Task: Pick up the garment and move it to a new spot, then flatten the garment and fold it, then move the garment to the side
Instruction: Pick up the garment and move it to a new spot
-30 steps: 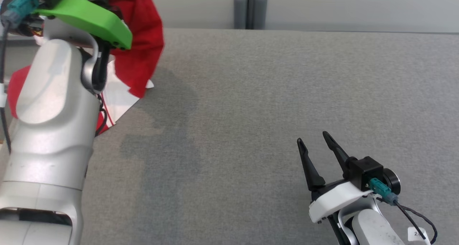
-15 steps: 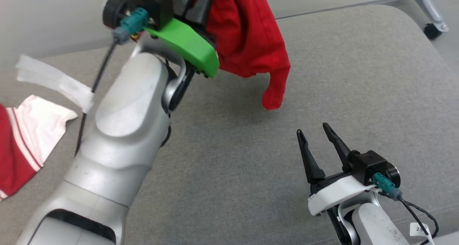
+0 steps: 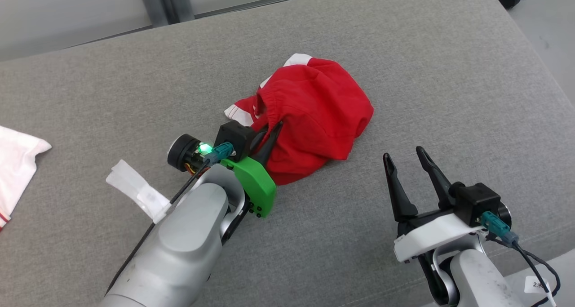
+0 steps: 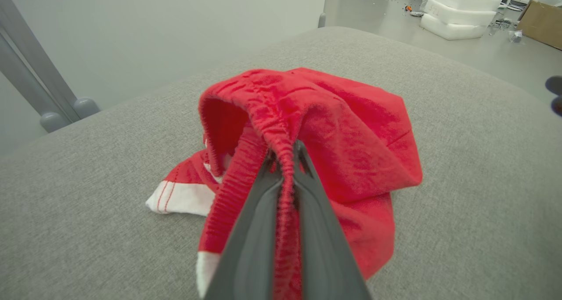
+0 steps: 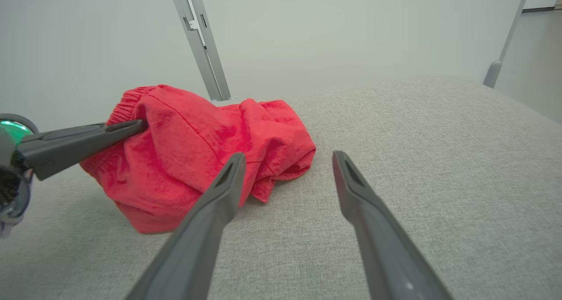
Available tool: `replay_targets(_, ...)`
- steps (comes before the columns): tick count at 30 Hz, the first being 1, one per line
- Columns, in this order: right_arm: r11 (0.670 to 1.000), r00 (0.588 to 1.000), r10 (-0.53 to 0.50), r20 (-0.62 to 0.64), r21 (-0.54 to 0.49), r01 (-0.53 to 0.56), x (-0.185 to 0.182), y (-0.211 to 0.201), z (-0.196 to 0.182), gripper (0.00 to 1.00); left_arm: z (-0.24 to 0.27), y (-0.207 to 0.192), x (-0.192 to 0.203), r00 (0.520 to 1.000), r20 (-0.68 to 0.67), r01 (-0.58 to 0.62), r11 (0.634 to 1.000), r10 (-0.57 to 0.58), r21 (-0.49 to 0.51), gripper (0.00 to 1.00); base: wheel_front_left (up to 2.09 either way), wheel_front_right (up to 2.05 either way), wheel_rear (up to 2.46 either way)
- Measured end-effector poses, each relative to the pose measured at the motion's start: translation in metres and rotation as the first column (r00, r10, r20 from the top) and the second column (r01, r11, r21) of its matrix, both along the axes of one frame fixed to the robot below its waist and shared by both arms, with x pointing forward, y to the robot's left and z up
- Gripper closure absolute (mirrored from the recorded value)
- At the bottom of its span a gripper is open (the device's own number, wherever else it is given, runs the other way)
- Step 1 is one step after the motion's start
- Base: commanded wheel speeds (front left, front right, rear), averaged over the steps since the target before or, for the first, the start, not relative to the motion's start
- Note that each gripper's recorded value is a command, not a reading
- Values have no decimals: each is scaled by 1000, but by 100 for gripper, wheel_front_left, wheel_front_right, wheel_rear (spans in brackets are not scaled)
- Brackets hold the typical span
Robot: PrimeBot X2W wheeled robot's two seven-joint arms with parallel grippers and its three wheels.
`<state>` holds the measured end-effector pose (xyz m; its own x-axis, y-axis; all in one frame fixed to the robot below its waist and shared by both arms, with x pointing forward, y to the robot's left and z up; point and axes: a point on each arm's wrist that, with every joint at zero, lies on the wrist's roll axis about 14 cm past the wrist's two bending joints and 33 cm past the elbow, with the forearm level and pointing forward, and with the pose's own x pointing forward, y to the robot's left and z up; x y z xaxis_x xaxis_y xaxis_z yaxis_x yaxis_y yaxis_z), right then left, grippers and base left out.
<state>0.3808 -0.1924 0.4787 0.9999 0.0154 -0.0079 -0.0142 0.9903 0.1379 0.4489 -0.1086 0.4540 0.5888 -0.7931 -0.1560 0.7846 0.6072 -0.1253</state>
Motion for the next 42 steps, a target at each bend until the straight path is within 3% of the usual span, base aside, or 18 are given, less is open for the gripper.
replay_targets(1, 1000, 1000, -1, -1, 0, 1, 1, 0, -1, 0, -3, 4, 0, 1000, -5, -9, 1000, 9, 3, 0, 0, 0, 0)
replay_targets(6, 1000, 1000, -3, 3, 2, 3, 5, -1, -1, 0, 21, 28, 18, 988, 4, -151, 984, 152, -91, 0, 0, 0, 0)
replay_targets(9, 1000, 1000, -2, 15, 0, 2, 8, -1, 2, 0, 54, 56, 30, 963, 42, -253, 946, 267, -201, 0, 0, 0, 0)
replay_targets(14, 1000, 999, 1, 36, -13, -1, 11, 0, 8, 0, 68, 130, 24, 878, 63, -443, 855, 475, -271, 0, 0, 0, 0)
replay_targets(20, 999, 999, 11, 52, -33, -9, 13, 3, 13, 0, 58, 198, -1, 779, 76, -590, 769, 622, -246, 0, 0, 0, 0)
replay_targets(29, 999, 998, 12, 61, -54, -9, 1, 2, 16, 0, 43, 254, -41, 693, 105, -692, 699, 713, -177, 0, 0, 0, 0)
replay_targets(42, 999, 998, 12, 55, -47, -10, -9, 3, 15, 0, 31, 274, -64, 656, 80, -735, 660, 750, -160, 0, 0, 0, 0)
